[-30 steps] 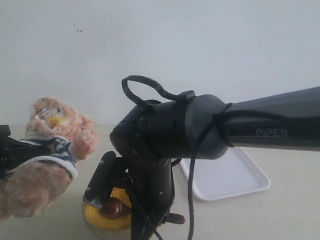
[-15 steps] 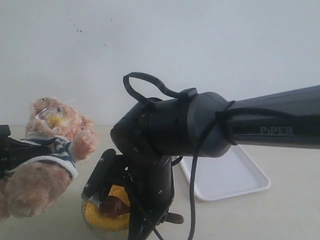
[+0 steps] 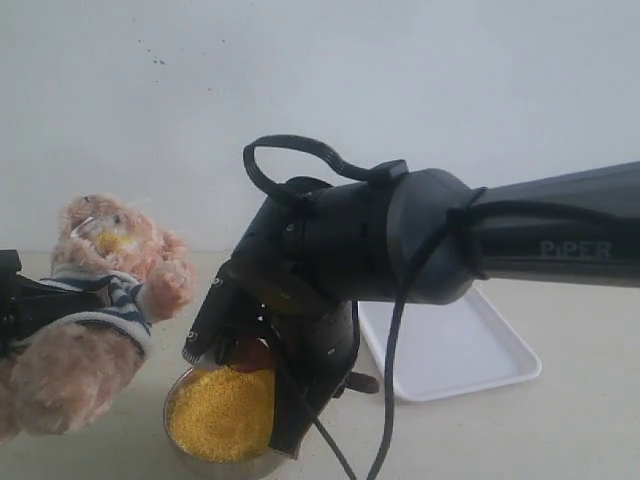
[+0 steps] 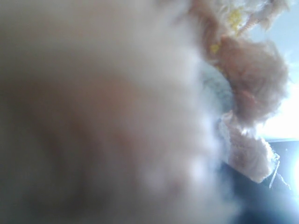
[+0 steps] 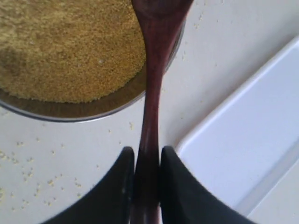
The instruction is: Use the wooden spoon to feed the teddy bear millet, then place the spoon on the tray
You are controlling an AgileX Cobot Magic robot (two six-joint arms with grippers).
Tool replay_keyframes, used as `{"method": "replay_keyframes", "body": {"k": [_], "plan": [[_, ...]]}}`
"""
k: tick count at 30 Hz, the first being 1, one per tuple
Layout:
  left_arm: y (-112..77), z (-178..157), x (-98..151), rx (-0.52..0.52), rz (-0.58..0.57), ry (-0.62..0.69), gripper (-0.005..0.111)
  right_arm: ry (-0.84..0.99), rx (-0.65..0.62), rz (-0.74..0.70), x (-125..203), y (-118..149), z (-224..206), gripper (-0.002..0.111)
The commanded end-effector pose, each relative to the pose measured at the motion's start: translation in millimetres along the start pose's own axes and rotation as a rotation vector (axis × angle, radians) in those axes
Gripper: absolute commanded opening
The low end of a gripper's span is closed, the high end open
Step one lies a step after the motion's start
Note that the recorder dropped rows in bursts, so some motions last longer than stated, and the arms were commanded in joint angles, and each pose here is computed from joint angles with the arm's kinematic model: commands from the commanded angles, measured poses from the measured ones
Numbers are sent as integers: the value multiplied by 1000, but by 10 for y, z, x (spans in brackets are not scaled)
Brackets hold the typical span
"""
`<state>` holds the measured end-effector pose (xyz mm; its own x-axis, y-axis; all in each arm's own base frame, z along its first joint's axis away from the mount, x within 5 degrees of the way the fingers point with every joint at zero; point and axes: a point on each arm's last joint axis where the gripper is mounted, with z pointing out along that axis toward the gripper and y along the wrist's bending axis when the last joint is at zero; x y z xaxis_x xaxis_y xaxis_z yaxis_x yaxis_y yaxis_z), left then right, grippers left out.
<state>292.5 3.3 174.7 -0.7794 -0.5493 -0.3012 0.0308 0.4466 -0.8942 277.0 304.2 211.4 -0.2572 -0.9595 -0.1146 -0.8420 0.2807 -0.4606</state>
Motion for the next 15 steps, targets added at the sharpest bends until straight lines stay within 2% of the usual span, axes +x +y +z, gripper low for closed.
{"method": "replay_keyframes", "body": {"k": [1,6,15], "plan": [[-34,-6,-22,7,16,-14,4,26,17,-23,-4,8,101,0],[-34,-6,-22,7,16,-14,4,111,-5,-72,40,74,234,0],[-30,-6,-23,3,20,-16,4,31,-113,-44,-31,176,234,0]]}}
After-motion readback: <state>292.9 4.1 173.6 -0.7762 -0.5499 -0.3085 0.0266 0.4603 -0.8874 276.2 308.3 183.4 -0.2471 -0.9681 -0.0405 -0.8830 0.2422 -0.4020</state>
